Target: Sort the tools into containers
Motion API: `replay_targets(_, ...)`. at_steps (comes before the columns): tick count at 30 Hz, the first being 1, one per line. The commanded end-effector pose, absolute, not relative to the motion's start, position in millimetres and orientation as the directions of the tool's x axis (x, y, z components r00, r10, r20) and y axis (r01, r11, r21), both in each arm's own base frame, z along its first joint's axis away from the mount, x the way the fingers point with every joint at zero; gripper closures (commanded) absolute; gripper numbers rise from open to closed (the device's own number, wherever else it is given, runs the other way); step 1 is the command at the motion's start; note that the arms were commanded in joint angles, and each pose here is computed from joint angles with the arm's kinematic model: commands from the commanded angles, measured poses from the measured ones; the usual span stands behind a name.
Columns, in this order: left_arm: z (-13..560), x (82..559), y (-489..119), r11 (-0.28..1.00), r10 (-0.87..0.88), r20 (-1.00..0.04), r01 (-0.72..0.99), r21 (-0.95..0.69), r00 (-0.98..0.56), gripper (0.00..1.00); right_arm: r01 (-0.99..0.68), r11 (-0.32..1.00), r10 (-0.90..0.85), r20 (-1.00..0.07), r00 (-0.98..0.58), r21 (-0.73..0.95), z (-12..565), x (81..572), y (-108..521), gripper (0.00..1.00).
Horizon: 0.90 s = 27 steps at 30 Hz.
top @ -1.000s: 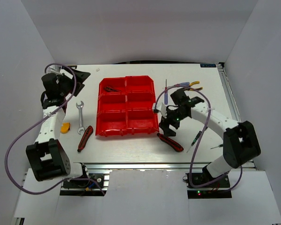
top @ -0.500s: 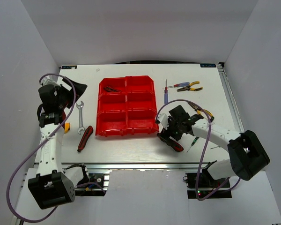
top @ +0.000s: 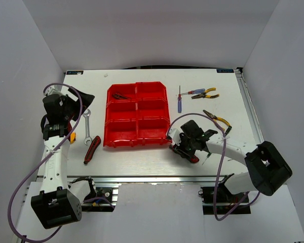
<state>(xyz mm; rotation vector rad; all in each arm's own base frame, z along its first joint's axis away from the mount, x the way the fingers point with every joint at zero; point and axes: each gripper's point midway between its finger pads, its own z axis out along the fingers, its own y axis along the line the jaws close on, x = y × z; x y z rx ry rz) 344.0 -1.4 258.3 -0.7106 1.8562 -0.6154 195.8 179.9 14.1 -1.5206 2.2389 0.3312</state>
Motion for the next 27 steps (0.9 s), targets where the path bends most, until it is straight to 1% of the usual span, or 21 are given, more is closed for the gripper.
replay_targets(1, 258.3, 340.8, -0.4, 0.695, -0.714, -0.632, -0.198, -0.691, -0.303, 0.02, -0.948, 0.314, -0.868, -0.418, -0.267, -0.046, 5.3, 185.2, 169.0, 0.59)
replay_targets(2, 255.8, 341.3, -0.2, 0.695, -0.714, -0.63, -0.202, -0.69, -0.307, 0.02, -0.958, 0.285, -0.87, -0.427, -0.248, -0.026, 7.9, 180.6, 171.6, 0.64)
replay_targets(4, 251.9, 341.9, -0.1, 0.693, -0.716, -0.625, -0.207, -0.69, -0.311, 0.02, -0.975, 0.217, -0.871, -0.458, -0.178, -0.035, 16.8, 177.4, 176.1, 0.69)
replay_targets(6, 249.8, 343.9, 0.4, 0.693, -0.716, -0.624, -0.209, -0.69, -0.313, 0.02, -0.998, 0.023, -0.863, -0.506, 0.014, -0.066, 27.9, 169.8, 183.8, 0.76)
replay_targets(7, 248.8, 344.5, 0.5, 0.692, -0.716, -0.623, -0.21, -0.69, -0.314, 0.02, -0.999, 0.012, -0.852, -0.524, 0.014, -0.045, 31.3, 164.1, 185.9, 0.76)
replay_targets(8, 247.7, 344.9, 0.7, 0.694, -0.715, -0.624, -0.211, -0.688, -0.316, 0.02, -0.991, -0.114, -0.845, -0.519, 0.131, -0.065, 36.5, 158.6, 184.6, 0.79)
replay_targets(9, 247.8, 346.2, 1.2, 0.694, -0.715, -0.625, -0.212, -0.688, -0.315, 0.02, -0.98, -0.184, -0.825, -0.53, 0.195, -0.074, 41.8, 154.0, 186.3, 0.82)
replay_targets(11, 248.0, 347.2, 2.1, 0.697, -0.712, -0.628, -0.212, -0.685, -0.313, 0.02, -0.957, -0.28, -0.778, -0.565, 0.275, -0.08, 50.7, 147.0, 193.3, 0.87)
replay_targets(12, 247.7, 347.6, 2.5, 0.698, -0.711, -0.63, -0.212, -0.684, -0.312, 0.02, -0.921, -0.375, -0.743, -0.561, 0.365, -0.103, 58.1, 145.4, 194.5, 0.89)
replay_targets(14, 246.2, 348.0, 2.8, 0.702, -0.708, -0.632, -0.212, -0.68, -0.315, 0.02, -0.893, -0.432, -0.683, -0.601, 0.414, -0.124, 70.8, 144.6, 206.2, 0.93)
replay_targets(15, 246.1, 347.9, 2.9, 0.705, -0.704, -0.636, -0.211, -0.677, -0.316, 0.02, -0.866, -0.476, -0.642, -0.612, 0.461, -0.153, 84.1, 150.1, 215.9, 0.93)
replay_targets(16, 246.0, 347.9, 2.2, 0.709, -0.701, -0.638, -0.207, -0.674, -0.319, 0.02, -0.858, -0.486, -0.608, -0.641, 0.468, -0.165, 94.3, 151.7, 225.5, 0.94)
replay_targets(18, 245.8, 347.1, 2.7, 0.721, -0.688, -0.651, -0.199, -0.663, -0.323, 0.02, -0.86, -0.479, -0.587, -0.664, 0.463, -0.177, 107.0, 163.7, 242.4, 0.95)
replay_targets(19, 246.3, 346.3, 2.3, 0.729, -0.679, -0.658, -0.193, -0.657, -0.325, 0.02, -0.85, -0.468, -0.544, -0.678, 0.494, -0.243, 131.3, 179.8, 260.3, 0.96)
replay_targets(21, 246.5, 345.4, 2.2, 0.741, -0.665, -0.67, -0.185, -0.645, -0.33, 0.02, -0.855, -0.447, -0.527, -0.694, 0.49, -0.265, 146.4, 198.5, 279.5, 0.96)
replay_targets(22, 246.7, 345.2, 2.7, 0.748, -0.658, -0.676, -0.182, -0.638, -0.332, 0.02, -0.858, -0.404, -0.49, -0.717, 0.496, -0.318, 179.2, 216.2, 298.4, 0.97)
replay_targets(24, 246.5, 344.0, 3.0, 0.754, -0.651, -0.681, -0.182, -0.632, -0.335, 0.02, -0.876, -0.37, -0.475, -0.748, 0.464, -0.308, 195.2, 235.5, 320.9, 0.98)
replay_targets(25, 247.3, 343.7, 3.9, 0.763, -0.641, -0.691, -0.179, -0.621, -0.334, 0.02, -0.896, -0.302, -0.454, -0.778, 0.435, -0.325, 228.9, 252.1, 337.5, 0.98)
replay_targets(27, 248.1, 343.1, 4.1, 0.773, -0.629, -0.699, -0.175, -0.61, -0.341, 0.02, -0.916, -0.228, -0.446, -0.8, 0.401, -0.331, 240.0, 285.7, 364.1, 0.98)
